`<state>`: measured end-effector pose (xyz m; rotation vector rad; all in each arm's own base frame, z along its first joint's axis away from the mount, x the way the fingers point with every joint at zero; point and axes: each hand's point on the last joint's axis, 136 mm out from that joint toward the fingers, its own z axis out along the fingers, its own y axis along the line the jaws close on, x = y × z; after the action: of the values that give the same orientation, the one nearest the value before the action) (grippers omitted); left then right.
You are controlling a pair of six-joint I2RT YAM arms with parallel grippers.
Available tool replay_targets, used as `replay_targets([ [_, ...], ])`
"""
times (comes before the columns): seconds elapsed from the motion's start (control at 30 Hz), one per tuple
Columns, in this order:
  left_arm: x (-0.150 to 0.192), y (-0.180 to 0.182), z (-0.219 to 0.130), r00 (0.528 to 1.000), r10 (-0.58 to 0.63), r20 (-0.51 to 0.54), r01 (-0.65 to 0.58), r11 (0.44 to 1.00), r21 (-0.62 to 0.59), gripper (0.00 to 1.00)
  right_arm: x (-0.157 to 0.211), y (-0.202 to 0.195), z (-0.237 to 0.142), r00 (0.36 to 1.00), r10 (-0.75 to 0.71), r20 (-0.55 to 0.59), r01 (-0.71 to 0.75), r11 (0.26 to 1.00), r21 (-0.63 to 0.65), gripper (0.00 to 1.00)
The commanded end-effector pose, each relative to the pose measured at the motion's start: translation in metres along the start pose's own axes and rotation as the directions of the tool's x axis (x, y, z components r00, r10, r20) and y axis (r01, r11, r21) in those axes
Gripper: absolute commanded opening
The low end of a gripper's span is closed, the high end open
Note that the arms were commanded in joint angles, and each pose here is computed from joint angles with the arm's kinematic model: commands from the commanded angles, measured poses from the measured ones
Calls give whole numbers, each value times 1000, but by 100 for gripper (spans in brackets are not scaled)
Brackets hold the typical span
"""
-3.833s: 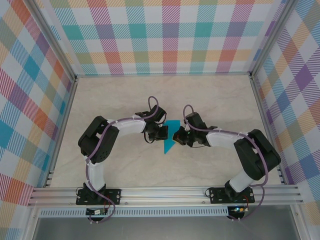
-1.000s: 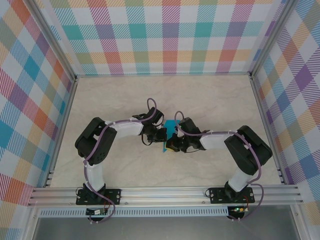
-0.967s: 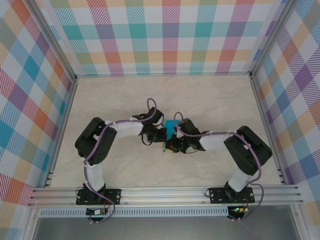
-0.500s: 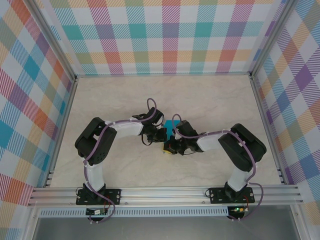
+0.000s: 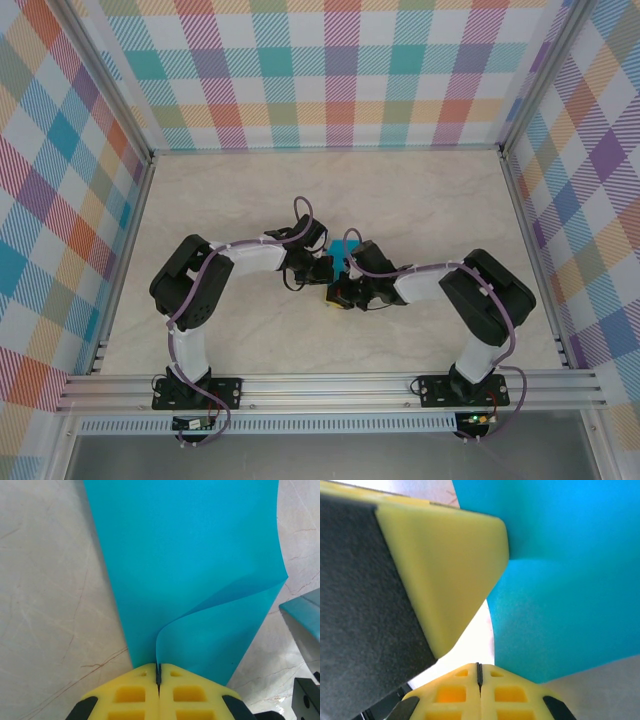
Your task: Fold a paper plane with a square sheet of paper (pick it up from the middle)
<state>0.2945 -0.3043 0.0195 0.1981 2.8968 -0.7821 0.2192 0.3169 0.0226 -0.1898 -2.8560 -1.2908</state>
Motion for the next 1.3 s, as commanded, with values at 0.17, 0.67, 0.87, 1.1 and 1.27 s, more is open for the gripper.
replay_targets([
  [0.17,19,30,10,998,-34,-54,29,996,-89,4,9,-20,2,1000,20,-19,-19,995,93,0],
  [0.67,18,29,9,998,-34,-53,29,996,-85,4,-23,-21,-12,998,4,61,-12,992,128,0],
  [0.87,17,27,9,998,-29,-51,24,996,-82,4,-23,-24,-16,997,11,71,-21,990,140,0],
  [1.1,16,26,8,998,-27,-49,23,997,-80,4,-47,-9,-32,993,-8,121,-4,995,97,0],
  [1.27,13,23,6,999,-21,-46,17,997,-74,4,-53,-31,-24,994,29,108,-43,990,132,0],
])
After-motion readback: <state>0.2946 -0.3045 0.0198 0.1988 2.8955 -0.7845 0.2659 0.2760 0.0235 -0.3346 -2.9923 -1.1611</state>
